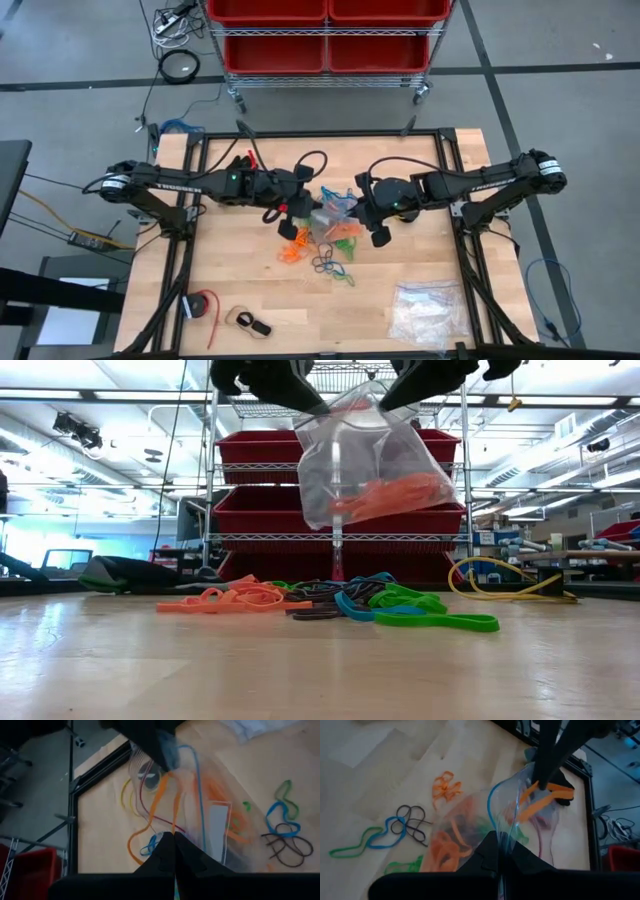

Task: Sort rubber bands
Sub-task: Put the orange rubber band into the transparent zip bag

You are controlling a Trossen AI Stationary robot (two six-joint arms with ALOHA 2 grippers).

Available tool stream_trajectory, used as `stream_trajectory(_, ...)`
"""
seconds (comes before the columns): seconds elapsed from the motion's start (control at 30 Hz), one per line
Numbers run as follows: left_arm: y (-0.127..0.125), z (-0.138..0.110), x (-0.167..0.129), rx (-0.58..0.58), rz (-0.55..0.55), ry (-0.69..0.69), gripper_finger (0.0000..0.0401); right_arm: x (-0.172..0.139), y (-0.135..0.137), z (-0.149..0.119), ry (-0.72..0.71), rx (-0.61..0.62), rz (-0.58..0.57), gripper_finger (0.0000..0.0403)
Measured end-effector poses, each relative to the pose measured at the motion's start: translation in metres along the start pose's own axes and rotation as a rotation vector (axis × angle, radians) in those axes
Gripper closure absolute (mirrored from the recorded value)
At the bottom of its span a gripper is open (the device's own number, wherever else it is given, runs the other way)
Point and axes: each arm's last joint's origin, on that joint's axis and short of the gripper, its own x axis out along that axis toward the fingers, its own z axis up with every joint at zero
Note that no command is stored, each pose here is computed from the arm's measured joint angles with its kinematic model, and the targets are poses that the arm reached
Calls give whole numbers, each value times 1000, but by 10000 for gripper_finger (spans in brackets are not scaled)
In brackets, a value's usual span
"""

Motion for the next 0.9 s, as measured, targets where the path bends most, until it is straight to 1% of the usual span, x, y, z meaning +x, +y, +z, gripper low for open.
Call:
stream_trajectory(0.13,-1,1,0,0,-32,-20,397,0,-1,0,-10,2,-1,403)
stream_trajectory(0.2,-2,2,0,2,-47,-31,384,0,-1,0,-9,1,-1,403)
stream_trajectory(0.3,-5,4,-1,10,-45,-40,345,0,-1,0,-11,3,2,403)
stream_trajectory(0.47,-8,7,-1,23,-10,-30,265,0,-1,0,-10,3,2,403)
stream_trajectory(0.57,-10,9,-1,27,6,-29,234,0,-1,0,-10,5,2,403)
stream_trajectory(0.67,-11,10,-2,33,23,-31,221,0,-1,0,-9,7,1,403)
stream_trajectory(0.9,-15,13,-3,58,48,-24,218,0,-1,0,-8,7,-2,403)
